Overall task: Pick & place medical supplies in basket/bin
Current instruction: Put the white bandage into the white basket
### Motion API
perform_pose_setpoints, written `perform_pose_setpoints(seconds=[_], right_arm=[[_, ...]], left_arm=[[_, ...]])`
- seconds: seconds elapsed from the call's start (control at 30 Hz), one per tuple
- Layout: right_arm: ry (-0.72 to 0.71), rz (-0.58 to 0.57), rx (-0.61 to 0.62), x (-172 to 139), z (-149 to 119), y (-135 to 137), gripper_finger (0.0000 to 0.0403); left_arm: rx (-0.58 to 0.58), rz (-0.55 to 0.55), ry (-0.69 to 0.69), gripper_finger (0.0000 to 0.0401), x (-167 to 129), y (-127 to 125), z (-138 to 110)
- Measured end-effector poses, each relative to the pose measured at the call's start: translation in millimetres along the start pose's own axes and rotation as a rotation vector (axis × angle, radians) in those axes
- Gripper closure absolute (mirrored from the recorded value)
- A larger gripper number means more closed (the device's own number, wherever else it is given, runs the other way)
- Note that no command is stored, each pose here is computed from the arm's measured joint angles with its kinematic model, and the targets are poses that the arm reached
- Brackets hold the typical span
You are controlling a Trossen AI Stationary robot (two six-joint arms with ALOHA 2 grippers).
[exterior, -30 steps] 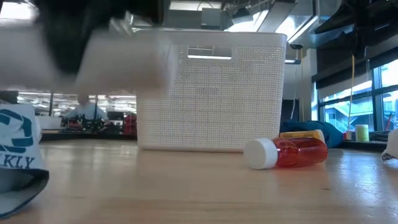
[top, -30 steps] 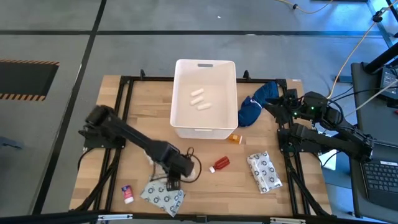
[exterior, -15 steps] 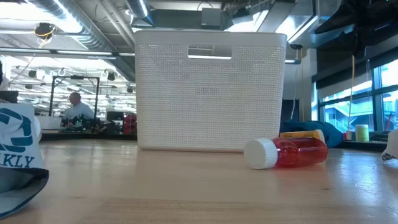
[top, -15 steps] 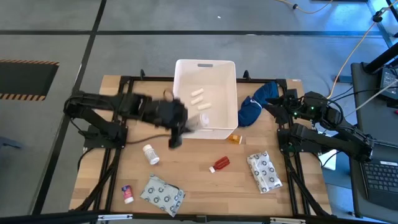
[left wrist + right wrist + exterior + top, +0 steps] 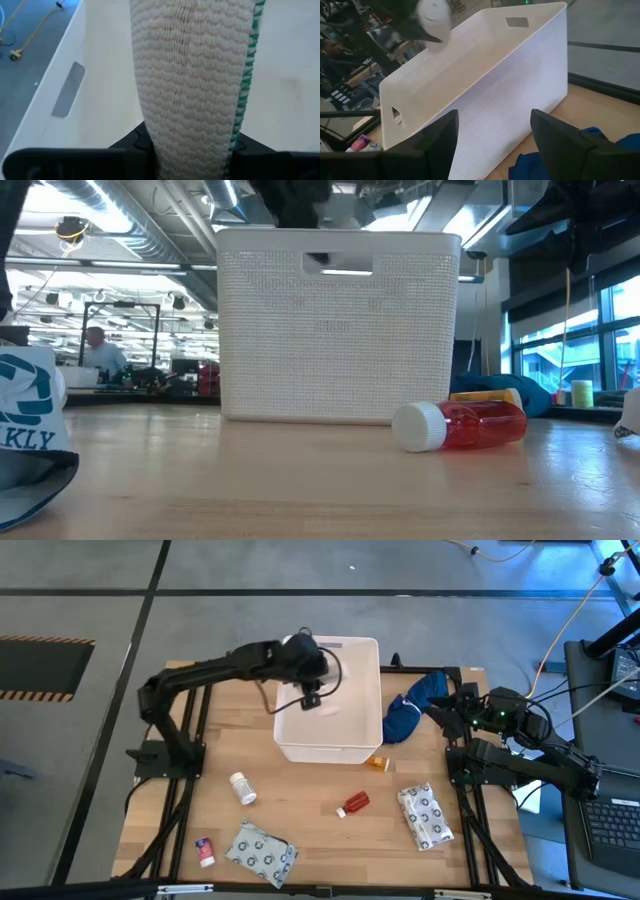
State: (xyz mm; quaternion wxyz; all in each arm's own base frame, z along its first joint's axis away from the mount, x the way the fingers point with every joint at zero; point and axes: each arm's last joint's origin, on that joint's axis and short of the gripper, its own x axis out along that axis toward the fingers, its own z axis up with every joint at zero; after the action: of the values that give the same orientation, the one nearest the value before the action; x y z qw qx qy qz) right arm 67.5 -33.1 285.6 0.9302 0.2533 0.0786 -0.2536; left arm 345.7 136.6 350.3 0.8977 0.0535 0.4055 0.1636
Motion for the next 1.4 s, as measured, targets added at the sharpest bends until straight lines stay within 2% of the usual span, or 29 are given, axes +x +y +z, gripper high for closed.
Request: perform_pose_setpoints(seconds=[0.27,0.47,0.6,0.83,0.97,1.1,1.17,1.4], right_arm=[[-0.008,-0.017,0.0,0.1,0.2,-0.5,0.0155],[-0.009,-0.019,0.0,0.1,0.3,-0.5,0.0155],[-0.012,-0.022,0.022,0.0,0.3,-0.7,0.0155],[-0.021,-0.04,0.026,0.0,0.6,-1.2,0.0155],[-0.021,-0.04,0.049,0.0,0.6,-1.2,0.0155],[-0.021,-0.04,0.05,0.0,0.6,-1.2,0.0155],[-0.021,-0.04,0.052,0.0,0.6,-1.2,0.0155],[-0.021,-0.04,0.05,0.0,0.6,-1.2,0.0155]], left_arm=[[0.073,-0.009,0.129,0.0296,82.1,28.4,-23.3],[0.114,-0.044,0.246,0.0296,130.5,29.7,-46.1],[0.147,-0.044,0.276,0.0296,154.6,26.4,-55.4],[0.242,-0.009,0.173,0.0296,180.9,17.2,-50.5],[0.278,-0.008,0.237,0.0296,190.6,13.3,-59.5],[0.286,0.072,0.304,0.029,193.9,15.3,-64.7],[0.298,0.11,0.298,0.028,193.2,17.1,-62.5],[0.325,0.094,0.29,0.0211,185.1,20.4,-53.8]])
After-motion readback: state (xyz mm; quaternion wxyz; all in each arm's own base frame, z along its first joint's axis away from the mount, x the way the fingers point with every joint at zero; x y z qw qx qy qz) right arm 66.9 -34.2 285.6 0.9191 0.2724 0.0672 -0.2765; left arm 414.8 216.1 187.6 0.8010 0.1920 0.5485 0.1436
